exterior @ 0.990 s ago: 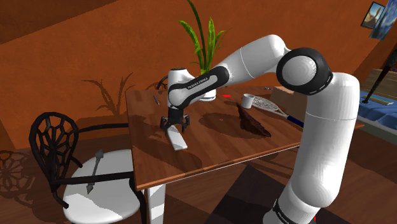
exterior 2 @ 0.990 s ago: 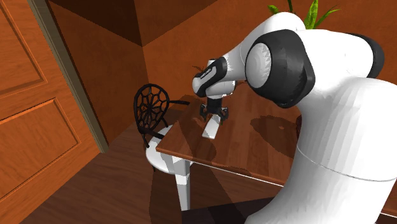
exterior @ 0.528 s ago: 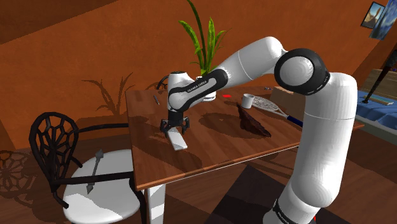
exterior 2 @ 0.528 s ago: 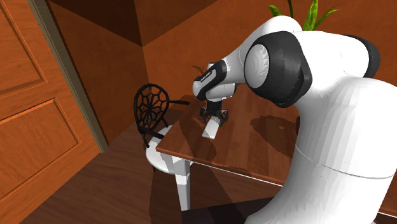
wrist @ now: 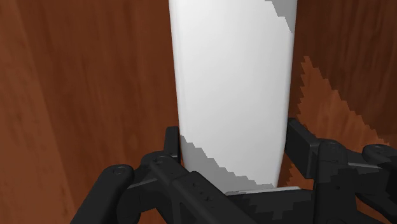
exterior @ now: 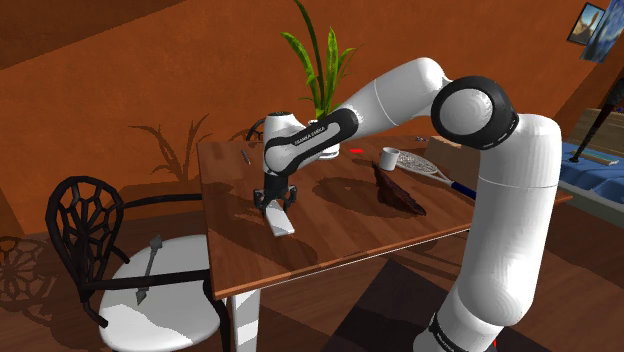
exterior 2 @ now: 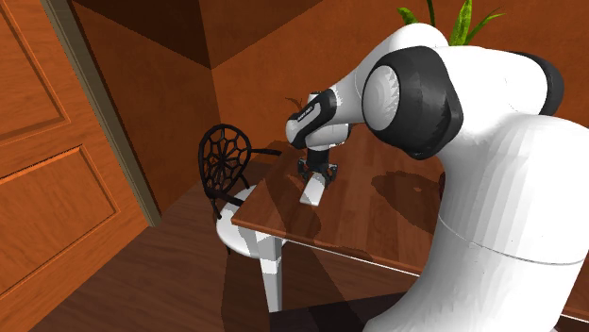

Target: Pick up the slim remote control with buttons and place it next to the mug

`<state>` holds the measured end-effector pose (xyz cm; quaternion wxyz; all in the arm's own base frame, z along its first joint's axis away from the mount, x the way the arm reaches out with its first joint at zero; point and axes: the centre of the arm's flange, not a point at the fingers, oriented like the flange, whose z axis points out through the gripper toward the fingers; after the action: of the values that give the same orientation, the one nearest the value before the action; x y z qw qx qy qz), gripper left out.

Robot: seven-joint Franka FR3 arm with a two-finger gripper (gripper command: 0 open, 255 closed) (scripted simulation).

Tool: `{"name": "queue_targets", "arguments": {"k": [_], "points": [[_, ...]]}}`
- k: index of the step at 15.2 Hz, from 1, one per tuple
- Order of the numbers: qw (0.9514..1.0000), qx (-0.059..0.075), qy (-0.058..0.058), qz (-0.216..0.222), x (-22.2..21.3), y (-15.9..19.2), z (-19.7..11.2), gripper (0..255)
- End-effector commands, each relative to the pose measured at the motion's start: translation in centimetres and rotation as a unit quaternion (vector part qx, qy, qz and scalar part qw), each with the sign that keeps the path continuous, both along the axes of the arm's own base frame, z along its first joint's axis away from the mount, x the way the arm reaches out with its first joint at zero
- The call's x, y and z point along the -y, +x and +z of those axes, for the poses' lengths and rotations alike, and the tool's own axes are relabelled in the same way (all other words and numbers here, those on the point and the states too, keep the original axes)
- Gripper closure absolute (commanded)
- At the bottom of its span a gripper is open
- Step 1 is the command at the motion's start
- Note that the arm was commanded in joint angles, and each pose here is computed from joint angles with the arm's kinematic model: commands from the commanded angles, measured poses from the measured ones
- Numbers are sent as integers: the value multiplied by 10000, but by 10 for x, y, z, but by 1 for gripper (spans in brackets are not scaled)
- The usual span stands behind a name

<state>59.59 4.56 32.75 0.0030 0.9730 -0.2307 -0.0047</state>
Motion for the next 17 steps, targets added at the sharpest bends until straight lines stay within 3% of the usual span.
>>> {"name": "queue_targets", "arguments": {"k": [1, 4, 17], "points": [[10000, 0, 0, 0, 0, 0, 0, 255], [10000, 0, 0, 0, 0, 0, 0, 255], [10000, 0, 0, 0, 0, 0, 69, 255]]}}
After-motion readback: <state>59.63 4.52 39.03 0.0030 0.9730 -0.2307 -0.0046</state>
